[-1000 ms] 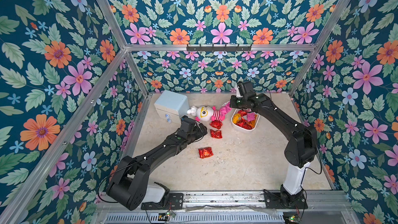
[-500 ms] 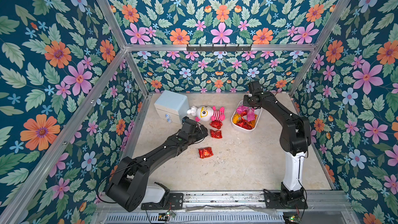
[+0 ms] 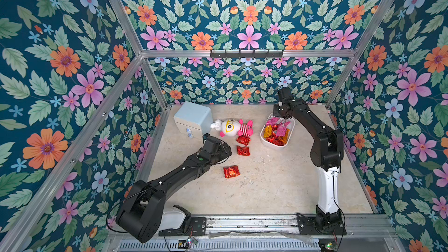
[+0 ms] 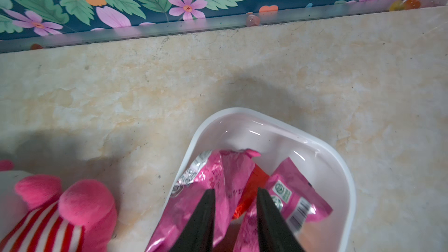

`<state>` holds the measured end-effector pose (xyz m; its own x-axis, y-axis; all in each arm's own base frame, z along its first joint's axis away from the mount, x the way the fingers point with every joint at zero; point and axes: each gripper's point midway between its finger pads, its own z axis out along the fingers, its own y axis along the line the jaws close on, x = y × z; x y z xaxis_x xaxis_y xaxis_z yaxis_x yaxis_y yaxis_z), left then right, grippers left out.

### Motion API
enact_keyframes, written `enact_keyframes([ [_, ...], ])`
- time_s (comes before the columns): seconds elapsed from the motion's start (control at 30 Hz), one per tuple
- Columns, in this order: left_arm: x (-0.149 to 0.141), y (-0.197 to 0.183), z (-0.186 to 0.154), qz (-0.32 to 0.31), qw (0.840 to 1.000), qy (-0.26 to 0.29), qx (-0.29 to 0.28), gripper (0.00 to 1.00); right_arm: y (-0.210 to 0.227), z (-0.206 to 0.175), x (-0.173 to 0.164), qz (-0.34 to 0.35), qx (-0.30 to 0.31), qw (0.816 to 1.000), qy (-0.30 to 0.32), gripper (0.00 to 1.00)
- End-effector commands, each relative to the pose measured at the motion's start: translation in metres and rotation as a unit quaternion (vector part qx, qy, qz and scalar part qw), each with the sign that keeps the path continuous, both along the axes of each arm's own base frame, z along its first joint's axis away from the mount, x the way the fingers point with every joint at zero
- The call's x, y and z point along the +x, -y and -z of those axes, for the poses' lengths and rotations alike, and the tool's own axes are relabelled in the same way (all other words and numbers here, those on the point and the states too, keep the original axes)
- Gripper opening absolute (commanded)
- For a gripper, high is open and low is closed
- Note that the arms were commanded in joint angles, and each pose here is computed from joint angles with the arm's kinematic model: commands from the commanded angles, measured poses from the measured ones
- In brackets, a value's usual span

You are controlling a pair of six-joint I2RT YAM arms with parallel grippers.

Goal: Put the tea bags into the storage box
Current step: Place the tea bag in the storage box, then pick up the tea bag from the center of the board.

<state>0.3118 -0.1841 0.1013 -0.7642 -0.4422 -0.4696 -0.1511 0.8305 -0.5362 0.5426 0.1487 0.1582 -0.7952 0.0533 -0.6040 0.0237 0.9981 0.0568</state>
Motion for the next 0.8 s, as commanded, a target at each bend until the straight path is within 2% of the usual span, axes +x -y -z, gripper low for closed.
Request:
enact_keyframes([
  [0.0, 0.004, -0.001, -0.003, -0.011, 1.000, 0.012, -0.009, 0.99, -0.027, -0.017, -0.024, -0.032, 0.027, 0.999, 0.001, 0.45],
  [0.17, 0.007, -0.002, -0.003, -0.022, 0.999, 0.018, -0.015, 0.99, -0.090, -0.019, -0.080, -0.095, 0.055, 0.994, -0.005, 0.55],
  [0.33, 0.008, -0.011, -0.003, -0.036, 0.999, 0.022, -0.011, 0.99, -0.146, -0.005, -0.133, -0.141, 0.128, 0.981, -0.042, 0.64],
  [0.53, 0.004, -0.029, -0.004, -0.066, 0.997, 0.026, -0.018, 0.99, -0.163, 0.034, -0.156, -0.112, 0.193, 0.971, -0.089, 0.64],
  [0.77, -0.004, -0.037, -0.001, -0.073, 0.997, 0.023, -0.015, 0.99, -0.173, 0.077, -0.171, -0.115, 0.220, 0.957, -0.147, 0.62],
])
